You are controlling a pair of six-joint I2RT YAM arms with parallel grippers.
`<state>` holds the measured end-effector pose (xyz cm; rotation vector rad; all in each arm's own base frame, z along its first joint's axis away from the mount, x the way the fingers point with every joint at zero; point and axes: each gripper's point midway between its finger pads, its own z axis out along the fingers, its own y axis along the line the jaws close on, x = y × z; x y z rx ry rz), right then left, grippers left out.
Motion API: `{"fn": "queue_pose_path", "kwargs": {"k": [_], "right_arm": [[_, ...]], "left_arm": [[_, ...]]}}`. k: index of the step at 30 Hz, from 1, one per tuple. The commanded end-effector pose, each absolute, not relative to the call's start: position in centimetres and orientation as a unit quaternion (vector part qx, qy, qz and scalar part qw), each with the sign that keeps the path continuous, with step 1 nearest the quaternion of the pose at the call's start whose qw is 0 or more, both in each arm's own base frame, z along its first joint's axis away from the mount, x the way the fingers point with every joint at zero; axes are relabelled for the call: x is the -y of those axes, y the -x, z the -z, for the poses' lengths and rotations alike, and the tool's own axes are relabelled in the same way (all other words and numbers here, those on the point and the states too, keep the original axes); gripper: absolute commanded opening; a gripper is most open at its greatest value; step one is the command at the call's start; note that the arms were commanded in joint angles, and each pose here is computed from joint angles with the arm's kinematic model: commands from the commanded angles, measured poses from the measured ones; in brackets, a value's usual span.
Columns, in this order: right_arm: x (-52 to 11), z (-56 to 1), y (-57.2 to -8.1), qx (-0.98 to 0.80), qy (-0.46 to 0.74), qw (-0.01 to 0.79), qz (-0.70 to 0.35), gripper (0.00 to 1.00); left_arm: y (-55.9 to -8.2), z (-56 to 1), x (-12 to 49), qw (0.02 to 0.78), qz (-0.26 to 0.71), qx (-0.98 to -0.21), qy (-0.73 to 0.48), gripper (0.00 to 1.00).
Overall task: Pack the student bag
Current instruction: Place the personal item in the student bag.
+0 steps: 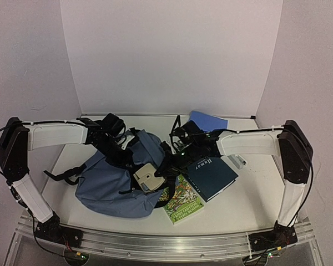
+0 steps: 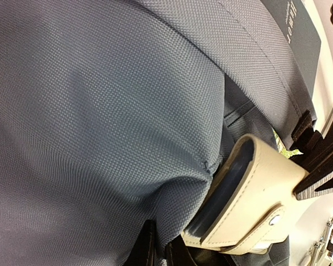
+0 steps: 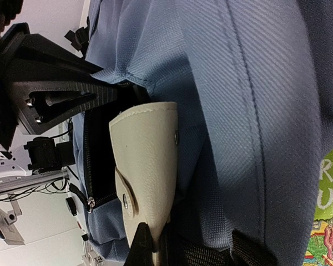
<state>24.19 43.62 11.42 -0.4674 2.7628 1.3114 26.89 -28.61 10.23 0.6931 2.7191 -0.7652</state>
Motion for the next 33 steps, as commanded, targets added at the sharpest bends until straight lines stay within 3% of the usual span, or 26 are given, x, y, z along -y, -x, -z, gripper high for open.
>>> {"fn": "queue_pose_path", "kwargs": {"k": [1, 13, 28, 33], "right_arm": [[-45.1, -11.6, -22.0, -0.88, 0.205, -0.003, -0.428, 0.0], [-46.7, -8.7, -22.1, -0.894, 0.214, -0.003, -0.395, 0.0], [-48.7, -10.3, -27.2, -0.899, 0.153, 0.107, -0.395, 0.0], [-48.1, -11.1, -27.7, -0.901, 0.145, 0.133, -0.386, 0.18]], "left_arm": [[-27.3, -13.8, 30.8, 0.163, 0.311, -0.897, -0.271, 0.0], [-25.8, -14.4, 32.4, 0.142, 0.36, -0.876, -0.288, 0.0], [-23.9, -12.9, 34.1, 0.086, 0.388, -0.867, -0.3, 0.0], [-24.7, -12.0, 33.5, 0.094, 0.356, -0.885, -0.286, 0.0]]}}
